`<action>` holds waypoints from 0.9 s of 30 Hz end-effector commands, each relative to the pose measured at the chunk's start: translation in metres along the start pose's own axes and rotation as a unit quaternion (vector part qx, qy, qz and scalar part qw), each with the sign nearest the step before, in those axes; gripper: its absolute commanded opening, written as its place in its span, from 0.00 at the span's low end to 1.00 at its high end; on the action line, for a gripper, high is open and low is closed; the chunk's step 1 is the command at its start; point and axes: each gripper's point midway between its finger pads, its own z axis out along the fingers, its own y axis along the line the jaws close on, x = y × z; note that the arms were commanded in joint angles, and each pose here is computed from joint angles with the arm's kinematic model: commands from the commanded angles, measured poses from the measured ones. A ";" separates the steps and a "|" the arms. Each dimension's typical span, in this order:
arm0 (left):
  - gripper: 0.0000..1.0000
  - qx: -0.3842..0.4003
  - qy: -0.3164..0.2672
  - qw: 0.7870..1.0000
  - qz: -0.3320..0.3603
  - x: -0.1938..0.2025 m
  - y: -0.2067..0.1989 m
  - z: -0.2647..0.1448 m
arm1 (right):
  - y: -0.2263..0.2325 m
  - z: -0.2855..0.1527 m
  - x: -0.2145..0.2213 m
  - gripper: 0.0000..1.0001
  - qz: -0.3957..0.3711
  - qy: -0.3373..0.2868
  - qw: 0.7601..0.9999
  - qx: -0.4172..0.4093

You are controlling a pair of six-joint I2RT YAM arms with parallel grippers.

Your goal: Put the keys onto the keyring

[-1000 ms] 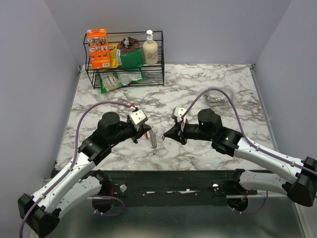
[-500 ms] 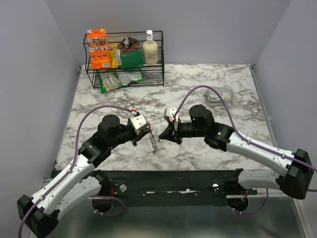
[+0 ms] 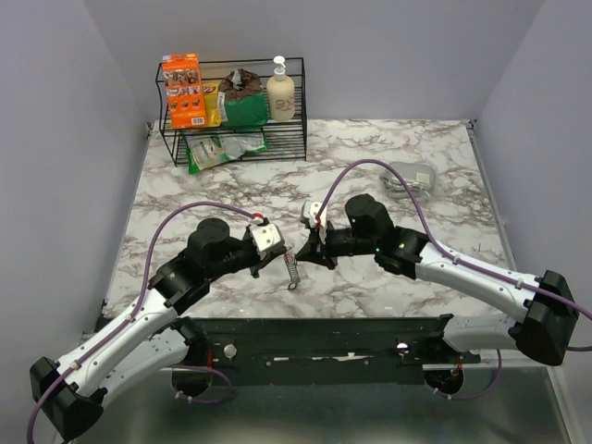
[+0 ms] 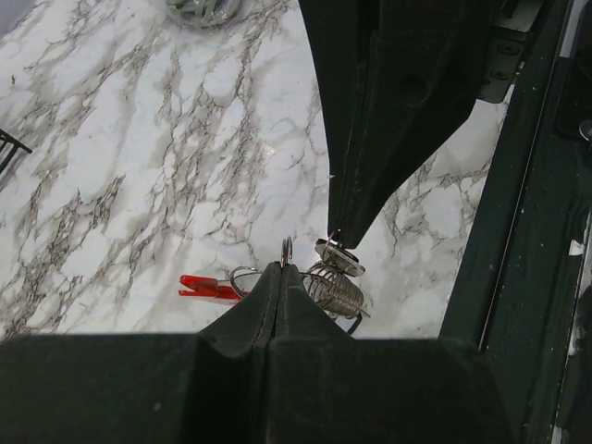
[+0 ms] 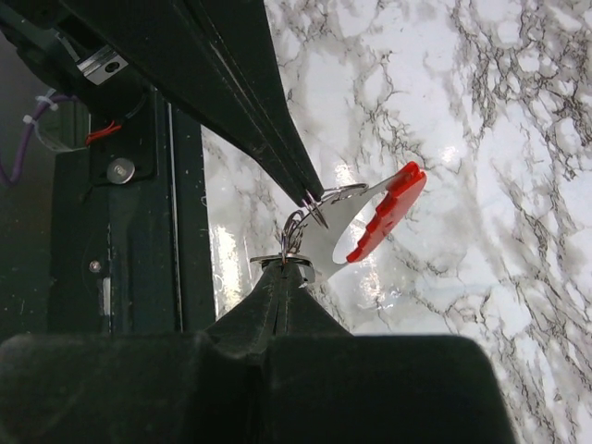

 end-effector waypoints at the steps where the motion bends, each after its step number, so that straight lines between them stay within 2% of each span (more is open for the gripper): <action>1: 0.00 -0.009 0.010 1.000 0.017 0.005 0.001 0.001 | -0.004 -0.001 -0.012 0.00 -0.010 -0.009 1.000 0.001; 27: 0.00 0.002 0.030 0.999 0.021 0.013 -0.008 0.004 | -0.009 0.008 -0.008 0.00 0.000 0.001 1.000 0.003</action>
